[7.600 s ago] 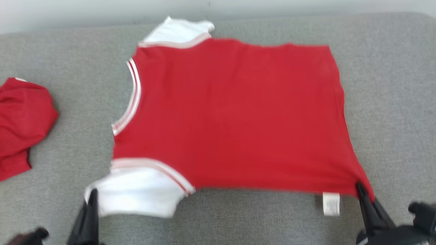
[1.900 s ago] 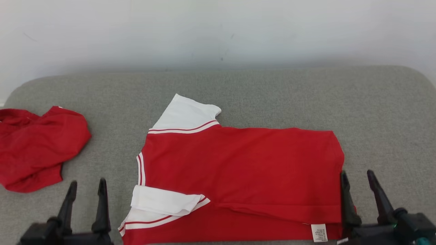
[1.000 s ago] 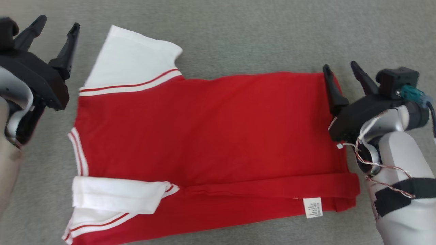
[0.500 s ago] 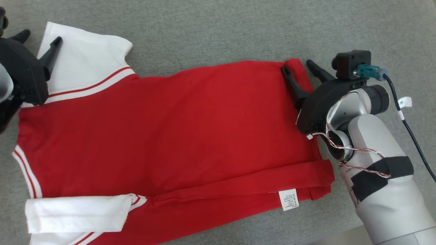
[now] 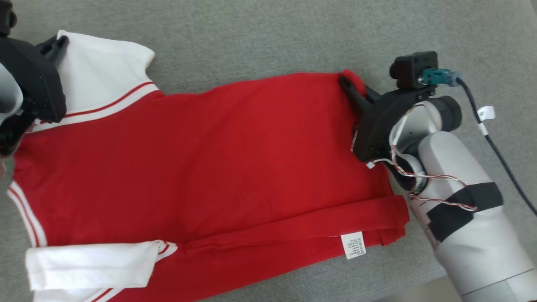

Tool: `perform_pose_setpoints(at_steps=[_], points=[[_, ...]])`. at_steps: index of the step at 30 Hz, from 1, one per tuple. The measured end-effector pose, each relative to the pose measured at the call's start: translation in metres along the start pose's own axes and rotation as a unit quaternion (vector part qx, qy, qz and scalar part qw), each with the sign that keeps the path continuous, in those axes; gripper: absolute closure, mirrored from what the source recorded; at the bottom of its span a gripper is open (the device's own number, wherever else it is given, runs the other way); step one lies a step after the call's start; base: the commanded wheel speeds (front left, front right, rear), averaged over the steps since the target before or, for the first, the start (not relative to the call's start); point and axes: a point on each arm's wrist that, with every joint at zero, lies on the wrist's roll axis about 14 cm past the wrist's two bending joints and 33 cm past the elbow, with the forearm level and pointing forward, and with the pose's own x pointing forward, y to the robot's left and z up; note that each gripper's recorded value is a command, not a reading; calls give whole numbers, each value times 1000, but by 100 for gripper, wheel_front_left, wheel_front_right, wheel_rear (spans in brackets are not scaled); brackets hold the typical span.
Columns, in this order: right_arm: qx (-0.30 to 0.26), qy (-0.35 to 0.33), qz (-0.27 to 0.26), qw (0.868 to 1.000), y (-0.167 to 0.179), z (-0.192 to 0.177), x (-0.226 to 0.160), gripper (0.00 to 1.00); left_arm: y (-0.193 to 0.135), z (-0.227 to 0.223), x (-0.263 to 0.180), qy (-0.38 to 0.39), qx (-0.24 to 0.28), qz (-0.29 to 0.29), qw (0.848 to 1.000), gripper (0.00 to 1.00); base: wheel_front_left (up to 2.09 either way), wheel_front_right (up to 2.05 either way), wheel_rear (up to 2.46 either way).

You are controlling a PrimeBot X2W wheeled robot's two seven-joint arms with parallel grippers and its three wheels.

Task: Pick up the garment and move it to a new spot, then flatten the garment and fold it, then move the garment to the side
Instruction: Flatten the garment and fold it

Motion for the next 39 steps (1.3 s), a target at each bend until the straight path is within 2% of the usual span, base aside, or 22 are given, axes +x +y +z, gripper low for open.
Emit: perform_pose_setpoints(at_steps=[4, 10, 18, 24, 33, 39], points=[[-9, -19, -4, 1000, -6, 12, -4, 100, 5, 15, -14, -35, -9, 8, 999, 100, 0, 0, 0], [-24, -92, -6, 995, -7, 46, -16, 100, 1, 54, -43, -119, -16, 12, 993, 100, 0, 0, 0], [-21, -126, 4, 992, 1, 44, -34, 100, -11, 68, -95, -209, -32, 2, 977, 100, 0, 0, 0], [-8, -145, 13, 989, 9, 33, -48, 100, -16, 51, -137, -243, -53, 6, 969, 100, 0, 0, 0], [17, -178, 17, 984, 14, 11, -74, 100, -59, -2, -196, -263, -110, 26, 958, 100, 0, 0, 0], [29, -185, 21, 982, 20, -2, -87, 100, -71, -36, -218, -256, -147, 47, 954, 100, 0, 0, 0]])
